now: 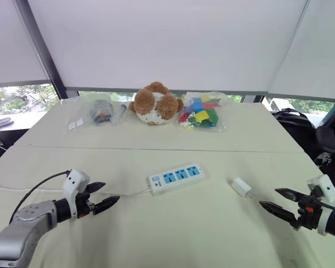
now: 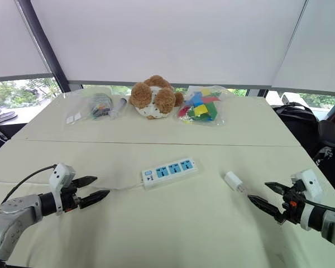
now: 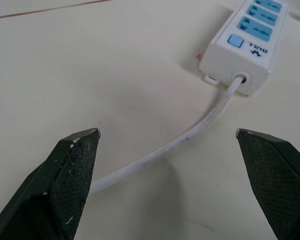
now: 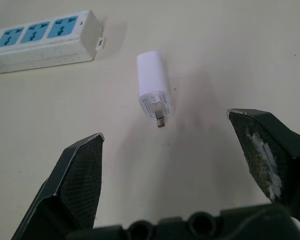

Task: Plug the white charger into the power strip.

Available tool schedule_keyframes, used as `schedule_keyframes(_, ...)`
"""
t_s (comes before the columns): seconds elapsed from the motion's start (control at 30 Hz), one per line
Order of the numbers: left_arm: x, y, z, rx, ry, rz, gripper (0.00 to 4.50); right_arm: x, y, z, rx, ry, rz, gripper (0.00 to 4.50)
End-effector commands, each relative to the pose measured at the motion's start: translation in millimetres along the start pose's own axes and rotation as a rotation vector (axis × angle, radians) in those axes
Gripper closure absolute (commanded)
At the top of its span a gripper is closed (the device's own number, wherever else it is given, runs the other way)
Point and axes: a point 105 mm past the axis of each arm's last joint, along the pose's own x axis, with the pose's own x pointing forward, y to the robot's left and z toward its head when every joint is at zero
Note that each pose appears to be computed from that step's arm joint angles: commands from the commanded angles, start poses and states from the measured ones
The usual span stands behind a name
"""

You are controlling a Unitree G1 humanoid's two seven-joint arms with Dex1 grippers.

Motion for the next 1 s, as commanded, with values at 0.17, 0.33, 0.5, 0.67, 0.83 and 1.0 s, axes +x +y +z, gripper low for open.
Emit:
schedule_keyframes(0.17,2,2,14,0.046,-0.04,0.006,0.0,0,5,5,-0.027,-0.013,0.009,0.16)
schedule_keyframes(0.33,4,4,15,0.045,-0.046,0.011,0.0,1,6,2,-0.027,-0.008,0.008,0.16)
schedule_keyframes(0.5,7,8,16,0.059,-0.052,0.021,0.0,6,9,1,-0.03,-0.003,0.022,0.16)
schedule_keyframes(0.67,8,12,16,0.082,-0.049,0.035,0.0,5,7,-2,-0.03,0.005,0.015,0.16)
schedule_keyframes(0.83,12,13,16,0.096,-0.046,0.025,0.0,5,4,-1,-0.037,0.009,0.006,0.16)
schedule_keyframes(1.0,18,8,16,0.128,-0.041,-0.051,0.0,2,2,3,-0.061,0.02,0.012,0.16)
